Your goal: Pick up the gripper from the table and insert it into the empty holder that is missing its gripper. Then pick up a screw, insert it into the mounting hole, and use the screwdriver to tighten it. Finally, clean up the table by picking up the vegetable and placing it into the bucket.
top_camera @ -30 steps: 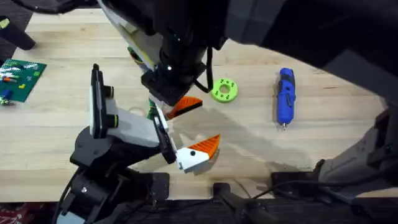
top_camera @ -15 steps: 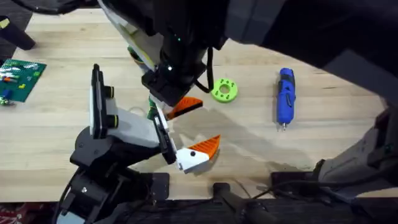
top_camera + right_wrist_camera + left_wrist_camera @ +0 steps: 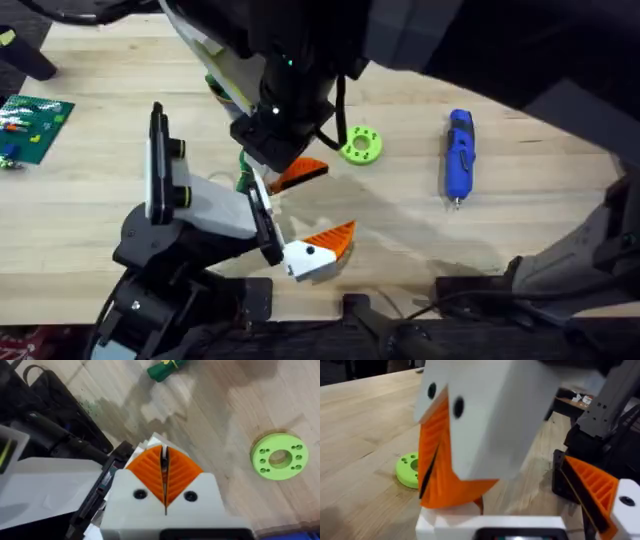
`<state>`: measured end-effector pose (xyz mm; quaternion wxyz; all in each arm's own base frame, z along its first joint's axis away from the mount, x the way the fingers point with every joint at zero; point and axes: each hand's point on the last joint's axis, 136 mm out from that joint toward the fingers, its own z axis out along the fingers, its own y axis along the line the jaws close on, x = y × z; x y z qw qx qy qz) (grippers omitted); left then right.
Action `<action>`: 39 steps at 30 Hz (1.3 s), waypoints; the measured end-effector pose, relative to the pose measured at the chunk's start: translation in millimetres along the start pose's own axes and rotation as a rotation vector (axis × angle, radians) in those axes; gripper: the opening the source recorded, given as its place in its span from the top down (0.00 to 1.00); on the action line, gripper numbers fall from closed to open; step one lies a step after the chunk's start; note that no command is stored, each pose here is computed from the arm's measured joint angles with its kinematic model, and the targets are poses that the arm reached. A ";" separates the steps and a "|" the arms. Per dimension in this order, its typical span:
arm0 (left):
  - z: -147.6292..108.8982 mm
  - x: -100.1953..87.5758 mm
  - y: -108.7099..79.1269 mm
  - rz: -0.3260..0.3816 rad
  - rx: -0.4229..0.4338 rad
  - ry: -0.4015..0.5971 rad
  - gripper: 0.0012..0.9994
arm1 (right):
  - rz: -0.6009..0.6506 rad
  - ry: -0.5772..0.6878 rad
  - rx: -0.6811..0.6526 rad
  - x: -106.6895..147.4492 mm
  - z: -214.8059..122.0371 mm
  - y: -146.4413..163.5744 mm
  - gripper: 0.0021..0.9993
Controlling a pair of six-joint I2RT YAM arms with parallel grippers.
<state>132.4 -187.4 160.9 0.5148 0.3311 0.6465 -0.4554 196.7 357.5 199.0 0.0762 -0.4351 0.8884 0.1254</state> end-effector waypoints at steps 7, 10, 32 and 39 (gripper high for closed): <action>0.1 0.1 -0.8 0.020 0.004 0.001 0.02 | 0.007 0.016 -0.002 7.5 -5.8 1.3 0.99; 0.1 0.2 -1.1 0.027 0.006 0.001 0.02 | 0.008 0.023 -0.001 9.7 -6.4 1.5 0.99; -0.3 -1.3 1.6 0.035 -0.011 -0.006 0.02 | 0.048 0.015 0.071 14.2 -11.8 -11.9 0.01; -0.3 -1.3 2.1 0.037 -0.013 -0.006 0.02 | 0.053 0.011 0.071 13.4 -11.7 -11.9 0.01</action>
